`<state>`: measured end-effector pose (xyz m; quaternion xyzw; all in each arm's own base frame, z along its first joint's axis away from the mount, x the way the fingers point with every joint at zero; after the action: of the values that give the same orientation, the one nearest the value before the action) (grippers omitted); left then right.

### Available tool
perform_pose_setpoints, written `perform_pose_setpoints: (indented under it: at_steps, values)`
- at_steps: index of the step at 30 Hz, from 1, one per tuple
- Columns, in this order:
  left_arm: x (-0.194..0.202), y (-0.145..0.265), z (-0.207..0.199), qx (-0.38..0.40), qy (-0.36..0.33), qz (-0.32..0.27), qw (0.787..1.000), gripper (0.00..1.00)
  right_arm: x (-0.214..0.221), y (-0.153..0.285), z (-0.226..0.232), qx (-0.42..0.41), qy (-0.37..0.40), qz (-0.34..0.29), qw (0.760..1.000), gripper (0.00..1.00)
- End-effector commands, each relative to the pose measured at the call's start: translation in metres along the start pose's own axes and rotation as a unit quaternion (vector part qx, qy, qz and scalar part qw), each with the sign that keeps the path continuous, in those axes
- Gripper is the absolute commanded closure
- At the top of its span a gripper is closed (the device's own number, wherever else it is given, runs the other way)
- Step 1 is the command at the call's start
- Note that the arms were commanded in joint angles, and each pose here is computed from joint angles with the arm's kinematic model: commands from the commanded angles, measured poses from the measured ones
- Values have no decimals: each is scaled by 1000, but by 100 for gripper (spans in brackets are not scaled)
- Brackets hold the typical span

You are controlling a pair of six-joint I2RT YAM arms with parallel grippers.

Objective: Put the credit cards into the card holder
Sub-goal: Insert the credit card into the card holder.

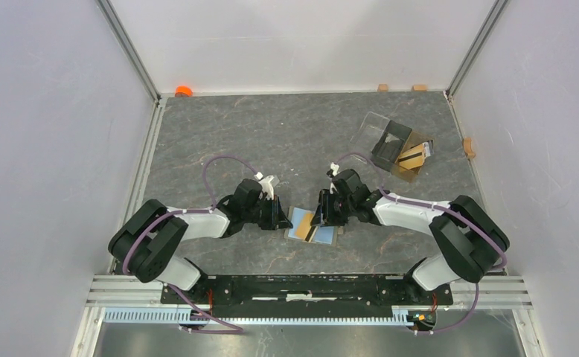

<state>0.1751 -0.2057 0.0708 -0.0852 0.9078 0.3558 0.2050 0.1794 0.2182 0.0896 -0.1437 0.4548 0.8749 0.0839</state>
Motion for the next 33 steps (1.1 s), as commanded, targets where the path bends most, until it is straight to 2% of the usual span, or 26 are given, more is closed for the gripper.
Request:
perform_pose_setpoints:
  at_steps: [1, 9, 20, 28, 33]
  values:
    - [-11, -3, -10, 30, -24, -10, 999, 79, -3, -11, -1, 0, -1, -17, 1000, 56]
    - [-12, -4, -10, 33, -26, -9, 999, 78, -9, -18, 8, -33, -3, -30, 999, 58]
    - [-13, -4, -14, 44, -24, -12, 999, 70, -12, -23, 29, -53, 10, -34, 998, 60]
    - [-11, -4, -14, 55, -16, -14, 998, 68, -15, -19, 36, -47, 18, -50, 998, 60]
    - [-10, -2, -13, 49, -10, -17, 999, 67, -13, -8, 33, -14, 17, -66, 998, 55]
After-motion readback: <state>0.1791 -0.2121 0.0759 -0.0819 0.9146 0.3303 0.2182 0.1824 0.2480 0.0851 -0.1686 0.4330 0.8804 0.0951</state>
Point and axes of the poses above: each gripper's point midway between its finger pads, its own y axis back along the fingers, its own z axis along the line the jaws close on, x = y × z, the point moved 8 cm from there along y, back along the fingers, and after that the axes turned 1 degree about y, right-handed, at the moved point
